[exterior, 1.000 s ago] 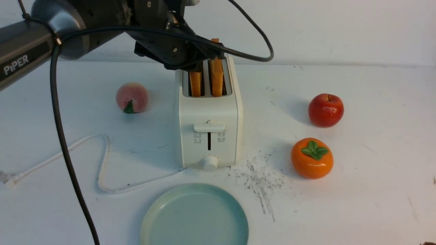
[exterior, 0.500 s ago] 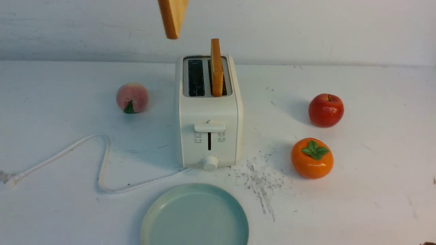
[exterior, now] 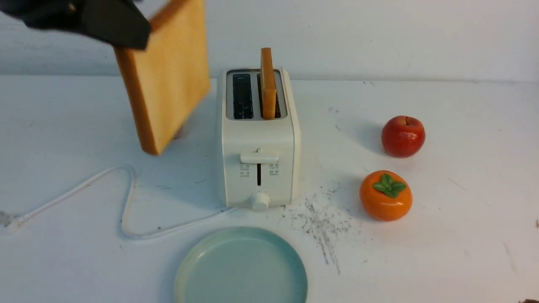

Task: Take toasted bread from bread machine on white table place on plate.
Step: 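Place the slice of bread on the plate with the left gripper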

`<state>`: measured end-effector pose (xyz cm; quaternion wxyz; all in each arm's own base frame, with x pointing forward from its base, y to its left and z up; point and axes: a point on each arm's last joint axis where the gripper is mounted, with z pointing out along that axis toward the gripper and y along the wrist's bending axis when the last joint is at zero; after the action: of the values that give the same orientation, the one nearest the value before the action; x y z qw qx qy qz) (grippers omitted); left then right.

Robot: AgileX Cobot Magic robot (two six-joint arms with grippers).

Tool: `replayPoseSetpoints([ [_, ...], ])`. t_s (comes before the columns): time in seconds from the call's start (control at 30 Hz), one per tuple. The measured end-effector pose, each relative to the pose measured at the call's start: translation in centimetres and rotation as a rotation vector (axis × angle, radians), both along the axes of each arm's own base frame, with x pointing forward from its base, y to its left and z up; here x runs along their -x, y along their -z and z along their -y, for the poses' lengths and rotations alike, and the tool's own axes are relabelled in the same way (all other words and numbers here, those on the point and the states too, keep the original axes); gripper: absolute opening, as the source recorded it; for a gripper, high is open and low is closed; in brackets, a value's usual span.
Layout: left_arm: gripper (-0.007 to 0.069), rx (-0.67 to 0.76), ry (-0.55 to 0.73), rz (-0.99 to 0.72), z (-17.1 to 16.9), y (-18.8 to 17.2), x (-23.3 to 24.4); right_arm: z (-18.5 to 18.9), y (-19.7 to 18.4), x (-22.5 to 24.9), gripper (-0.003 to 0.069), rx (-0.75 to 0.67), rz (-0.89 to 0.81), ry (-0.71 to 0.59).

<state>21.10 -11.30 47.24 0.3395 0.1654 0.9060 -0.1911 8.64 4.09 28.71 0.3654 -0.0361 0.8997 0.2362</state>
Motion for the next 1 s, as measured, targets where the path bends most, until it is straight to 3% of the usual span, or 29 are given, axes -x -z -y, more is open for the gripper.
replayPoseSetpoints([
  [0.2, 0.0037, 0.001, 0.240, -0.278, 2.5, 8.4, -0.7, 0.0, 0.0, 0.0, 0.0040, 0.000, 0.000, 0.000],
  [0.4, 0.0037, 0.020, 0.402, -0.398, 4.3, 13.7, -2.1, 0.0, 0.0, 0.0, 0.0043, 0.000, 0.000, 0.000],
  [1.0, 0.0037, -0.089, 0.451, -0.408, 5.6, 19.7, -6.5, 0.0, 0.0, 0.1, 0.0064, -0.002, -0.007, -0.005],
])
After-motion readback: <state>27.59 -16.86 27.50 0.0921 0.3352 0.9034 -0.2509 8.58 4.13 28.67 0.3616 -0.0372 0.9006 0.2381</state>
